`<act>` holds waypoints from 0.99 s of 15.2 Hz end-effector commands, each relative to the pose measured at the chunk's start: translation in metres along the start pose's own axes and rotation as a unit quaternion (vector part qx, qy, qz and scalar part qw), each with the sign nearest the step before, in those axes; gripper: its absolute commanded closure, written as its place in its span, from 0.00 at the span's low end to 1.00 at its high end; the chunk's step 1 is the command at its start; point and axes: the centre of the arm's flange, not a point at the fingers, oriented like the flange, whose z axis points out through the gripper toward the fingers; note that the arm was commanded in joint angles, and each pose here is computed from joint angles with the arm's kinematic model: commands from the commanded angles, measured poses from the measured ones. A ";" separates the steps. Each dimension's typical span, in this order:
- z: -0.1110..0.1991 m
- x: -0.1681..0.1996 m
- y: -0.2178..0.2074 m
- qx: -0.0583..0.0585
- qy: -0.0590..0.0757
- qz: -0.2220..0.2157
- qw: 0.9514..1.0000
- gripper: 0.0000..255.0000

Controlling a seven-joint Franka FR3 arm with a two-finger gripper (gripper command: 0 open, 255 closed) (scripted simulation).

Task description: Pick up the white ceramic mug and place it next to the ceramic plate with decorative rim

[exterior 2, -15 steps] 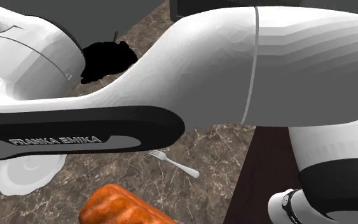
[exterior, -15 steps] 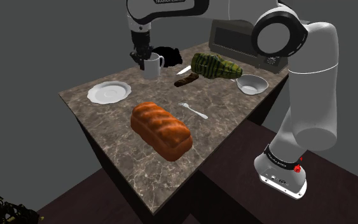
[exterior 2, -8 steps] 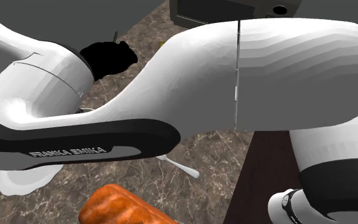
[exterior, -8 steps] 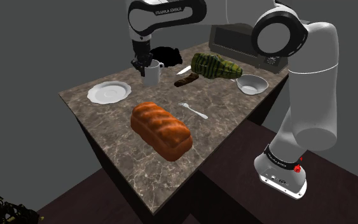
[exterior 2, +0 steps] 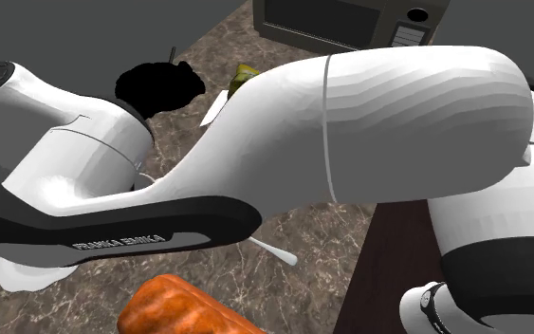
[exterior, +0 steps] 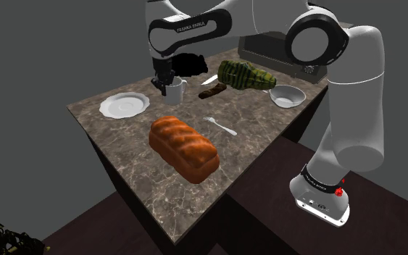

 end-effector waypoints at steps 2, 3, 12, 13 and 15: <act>0.015 -0.001 -0.001 0.000 0.001 0.000 1.000 1.00; 0.021 -0.001 -0.001 0.000 0.001 0.000 1.000 1.00; 0.068 -0.003 -0.001 0.000 0.001 0.000 1.000 1.00; 0.073 -0.003 -0.001 0.000 0.001 0.000 1.000 1.00; 0.073 -0.003 -0.001 0.000 0.001 0.000 1.000 1.00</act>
